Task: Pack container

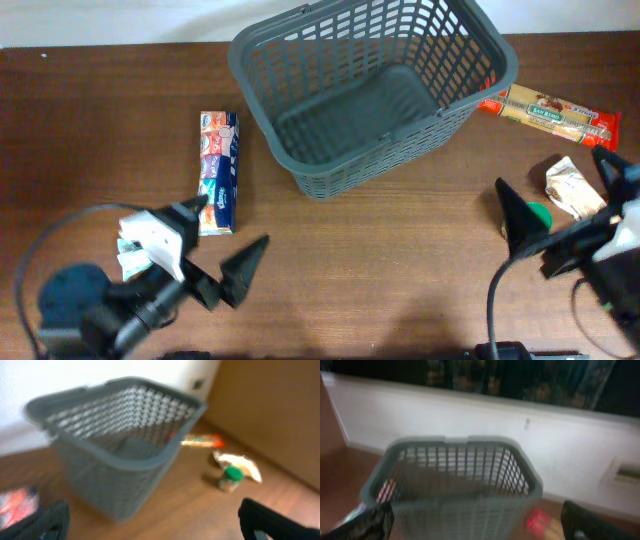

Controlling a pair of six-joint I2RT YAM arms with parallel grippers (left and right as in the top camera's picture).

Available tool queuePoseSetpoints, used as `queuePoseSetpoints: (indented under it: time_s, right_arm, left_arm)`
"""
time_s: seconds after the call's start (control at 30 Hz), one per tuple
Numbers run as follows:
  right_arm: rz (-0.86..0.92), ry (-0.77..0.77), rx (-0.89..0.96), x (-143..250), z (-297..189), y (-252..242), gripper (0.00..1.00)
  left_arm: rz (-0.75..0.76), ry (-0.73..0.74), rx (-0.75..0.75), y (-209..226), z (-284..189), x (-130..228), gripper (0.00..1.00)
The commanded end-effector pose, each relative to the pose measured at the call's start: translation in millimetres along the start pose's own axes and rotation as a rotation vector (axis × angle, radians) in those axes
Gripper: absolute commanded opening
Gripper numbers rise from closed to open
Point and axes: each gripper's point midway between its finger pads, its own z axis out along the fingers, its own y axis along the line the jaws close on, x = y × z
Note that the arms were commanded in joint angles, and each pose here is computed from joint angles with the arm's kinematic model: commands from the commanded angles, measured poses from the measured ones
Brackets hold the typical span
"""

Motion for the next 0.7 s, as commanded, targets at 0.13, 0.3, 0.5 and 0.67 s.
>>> queuePoseSetpoints:
  time_s: [0.13, 0.3, 0.5, 0.67]
  right_arm:
    - [0.054, 0.196, -0.105, -29.5, 2.2, 9.8, 0.99]
    - [0.074, 0.240, -0.127, -26.5, 11.0, 10.6, 0.99]
    - [0.176, 0.261, 0.016, -26.1, 31.1, -16.9, 0.99]
    - [0.205, 0.286, -0.016, -29.7, 52.8, -17.3, 0.99]
  left_arm:
    - [0.013, 0.026, -0.002, 3.1, 5.1, -30.8, 0.99]
    - [0.012, 0.028, 0.056, -3.9, 8.9, -32.1, 0.99]
    - [-0.154, 0.039, -0.008, 7.2, 11.3, -33.2, 1.00]
    - [-0.112, 0.057, 0.014, -14.0, 6.4, -39.9, 1.00]
